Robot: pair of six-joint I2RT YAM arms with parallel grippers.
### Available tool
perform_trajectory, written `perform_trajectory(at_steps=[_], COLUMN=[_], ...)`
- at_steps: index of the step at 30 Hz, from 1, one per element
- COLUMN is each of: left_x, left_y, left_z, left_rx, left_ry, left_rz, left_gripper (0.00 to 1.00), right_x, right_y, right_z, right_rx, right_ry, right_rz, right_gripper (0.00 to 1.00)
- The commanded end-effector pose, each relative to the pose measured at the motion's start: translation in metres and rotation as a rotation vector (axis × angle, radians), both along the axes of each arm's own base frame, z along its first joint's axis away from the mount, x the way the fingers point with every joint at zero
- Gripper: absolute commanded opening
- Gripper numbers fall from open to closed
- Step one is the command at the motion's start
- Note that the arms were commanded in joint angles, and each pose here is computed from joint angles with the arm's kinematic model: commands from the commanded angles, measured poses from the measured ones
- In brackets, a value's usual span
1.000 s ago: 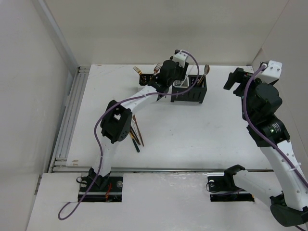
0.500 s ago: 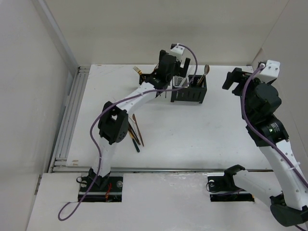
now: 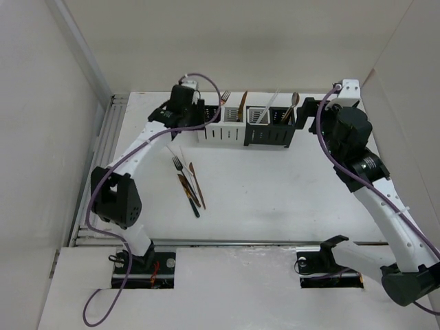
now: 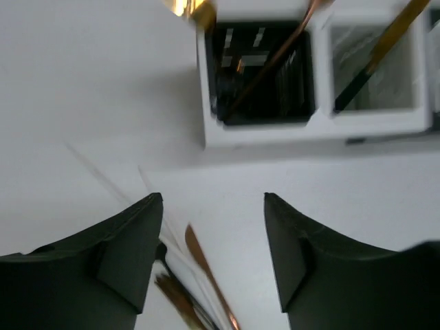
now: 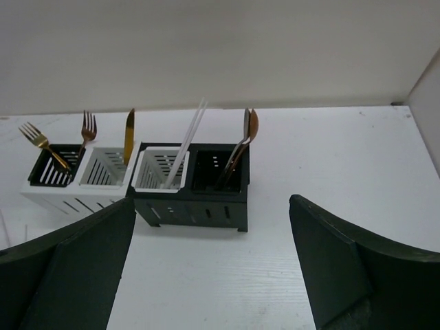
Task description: Sort the eating utensils into containers
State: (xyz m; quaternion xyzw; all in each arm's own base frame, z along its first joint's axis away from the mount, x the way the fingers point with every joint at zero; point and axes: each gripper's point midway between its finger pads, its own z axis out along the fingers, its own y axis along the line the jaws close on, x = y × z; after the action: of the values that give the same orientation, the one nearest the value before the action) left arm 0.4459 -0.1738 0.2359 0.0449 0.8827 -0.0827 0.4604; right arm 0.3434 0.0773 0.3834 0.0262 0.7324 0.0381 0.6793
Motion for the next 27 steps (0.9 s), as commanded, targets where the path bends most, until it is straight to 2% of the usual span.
perform_trajectory(at_steps=[1,3,5,11,17,20,27], left_x=[-0.053,-0.049,-0.036,-0.008,-0.041,-0.048,-0.036], left_y=[0.009,0.033,0.05,0.052,0.052,0.06,0.069], left_z=[-0.105,-0.125,-0.139,-0.152,-0.202,-0.215,-0.216], left_rx=[0.035,-0.024,-0.087,-0.075,-0.052,-0.042,-0.032], left_ry=[0.388,0.471,0.509,0.46,0.626,0.652,0.627], left_rz=[0.047,0.182,0.251,0.255,0.252,0.282,0.33], left_gripper=[0.55,0.5,0.47,0.47,0.45,0.48,0.49], right_x=[0.001,0.002,0.003,0.001,-0.004,-0.004,-0.003], right_y=[0.012,0.013,0.017,0.014,0.002,0.0,0.0], right_z=[0.013,0.013,0.012,0.008,0.013,0.013,0.02], right_rx=[0.048,0.045,0.042,0.027,0.027,0.026,0.004], right_ry=[-0.041,-0.034,-0.025,0.011,-0.001,-0.002,-0.015], right_rz=[0.052,0.052,0.061,0.05,-0.003,-0.013,-0.011], right_gripper=[0.97,0.97,0.97,0.97,0.97,0.97,0.97])
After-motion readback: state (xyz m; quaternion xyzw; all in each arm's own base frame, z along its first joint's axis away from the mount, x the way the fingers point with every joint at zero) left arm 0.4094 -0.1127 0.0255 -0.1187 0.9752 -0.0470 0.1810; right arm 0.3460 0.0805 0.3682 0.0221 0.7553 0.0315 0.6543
